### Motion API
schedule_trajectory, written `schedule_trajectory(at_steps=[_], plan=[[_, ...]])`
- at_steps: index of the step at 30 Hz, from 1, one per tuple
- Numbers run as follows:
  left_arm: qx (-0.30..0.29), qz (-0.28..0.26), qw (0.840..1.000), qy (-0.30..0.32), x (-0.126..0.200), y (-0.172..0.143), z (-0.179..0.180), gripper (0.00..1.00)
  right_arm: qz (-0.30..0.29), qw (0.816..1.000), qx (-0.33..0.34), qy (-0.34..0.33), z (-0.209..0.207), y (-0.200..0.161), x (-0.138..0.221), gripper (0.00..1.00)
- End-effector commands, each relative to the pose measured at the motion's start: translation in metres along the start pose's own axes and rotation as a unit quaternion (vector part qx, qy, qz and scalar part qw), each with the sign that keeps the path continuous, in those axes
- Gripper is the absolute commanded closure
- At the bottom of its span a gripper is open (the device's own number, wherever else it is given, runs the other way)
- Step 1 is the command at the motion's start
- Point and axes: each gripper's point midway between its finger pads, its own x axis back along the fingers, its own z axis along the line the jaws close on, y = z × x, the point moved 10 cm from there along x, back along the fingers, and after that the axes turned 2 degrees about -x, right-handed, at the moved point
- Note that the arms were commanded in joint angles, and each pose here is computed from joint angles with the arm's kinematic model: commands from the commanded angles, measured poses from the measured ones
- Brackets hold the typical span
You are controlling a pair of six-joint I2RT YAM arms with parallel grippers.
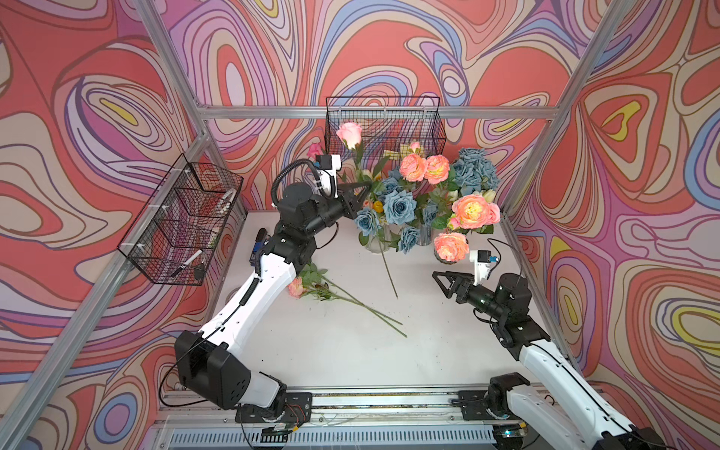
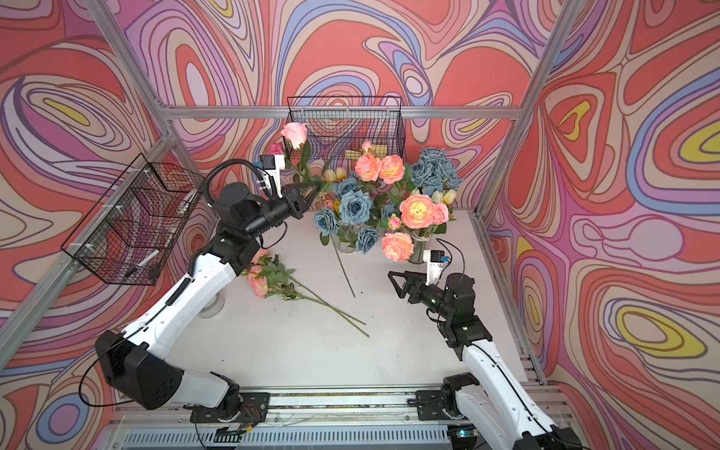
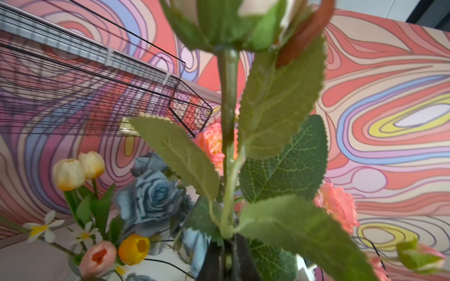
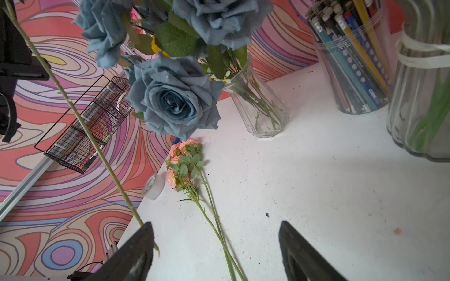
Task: Pick out pink flowers from the vase
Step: Place the flower at the center of the board.
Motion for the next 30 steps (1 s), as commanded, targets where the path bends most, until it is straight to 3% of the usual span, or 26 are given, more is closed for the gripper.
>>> schedule_trajectory(at_steps=[1,6,10,22,30], plan=[[-0.070,-0.043,0.996,-0.047,0.008,0.003,-0.025,1.00,-0.044,0.998,0.042,-0.008,0.005,0.000,0.014,0.19],[-0.059,-0.048,0.996,-0.050,0.012,-0.026,-0.022,1.00,-0.046,0.996,0.072,-0.013,0.009,-0.003,0.020,0.18],[-0.062,-0.035,0.996,-0.044,0.017,-0.043,-0.022,1.00,0.008,0.998,0.057,-0.009,0.003,-0.008,0.000,0.17],[-0.069,-0.033,0.996,0.053,0.053,-0.079,-0.005,1.00,0.080,0.989,0.128,-0.003,0.026,-0.031,-0.052,0.17],[-0.061,-0.033,0.992,0.110,0.067,-0.094,0.007,1.00,0.099,0.982,0.156,0.048,0.044,-0.042,-0.079,0.17]])
